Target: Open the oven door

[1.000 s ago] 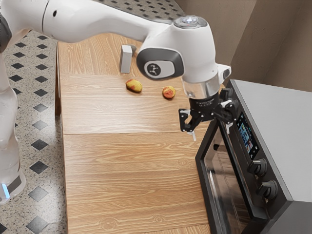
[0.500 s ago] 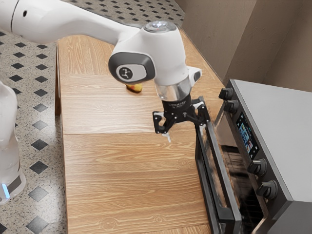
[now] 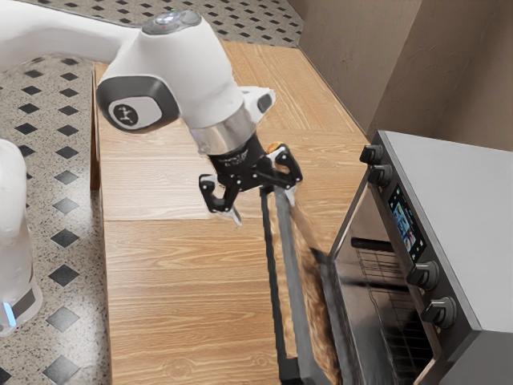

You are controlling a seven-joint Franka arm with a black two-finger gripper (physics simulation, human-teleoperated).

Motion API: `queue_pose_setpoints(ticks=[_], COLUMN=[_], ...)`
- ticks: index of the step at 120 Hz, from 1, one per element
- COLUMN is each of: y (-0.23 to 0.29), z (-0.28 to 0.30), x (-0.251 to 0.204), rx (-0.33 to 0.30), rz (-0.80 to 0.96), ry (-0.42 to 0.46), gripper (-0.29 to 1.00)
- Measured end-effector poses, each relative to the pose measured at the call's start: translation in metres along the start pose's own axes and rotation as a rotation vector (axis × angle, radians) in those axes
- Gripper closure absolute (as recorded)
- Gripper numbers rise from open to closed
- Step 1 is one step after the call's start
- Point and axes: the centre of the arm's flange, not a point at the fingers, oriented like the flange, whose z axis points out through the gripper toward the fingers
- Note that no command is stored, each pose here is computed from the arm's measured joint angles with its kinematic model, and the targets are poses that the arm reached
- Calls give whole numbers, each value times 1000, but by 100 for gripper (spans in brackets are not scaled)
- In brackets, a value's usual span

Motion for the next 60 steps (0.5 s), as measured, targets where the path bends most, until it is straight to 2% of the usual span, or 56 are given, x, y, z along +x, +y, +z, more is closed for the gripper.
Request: queue_pose_setpoints(ticks=[7,16,27,39,48,60], y=[27,87,139,124,108,97], z=[-32,-59,-45,1,23,31], x=[-6,37,128,210,228,237], rx=[-25,9,135,315,412,474], rz=[9,-76,-246,-429,-492,-558], ry=[-13,-64,-100,-24,29,74], gripper=[0,0,0,0,0,0])
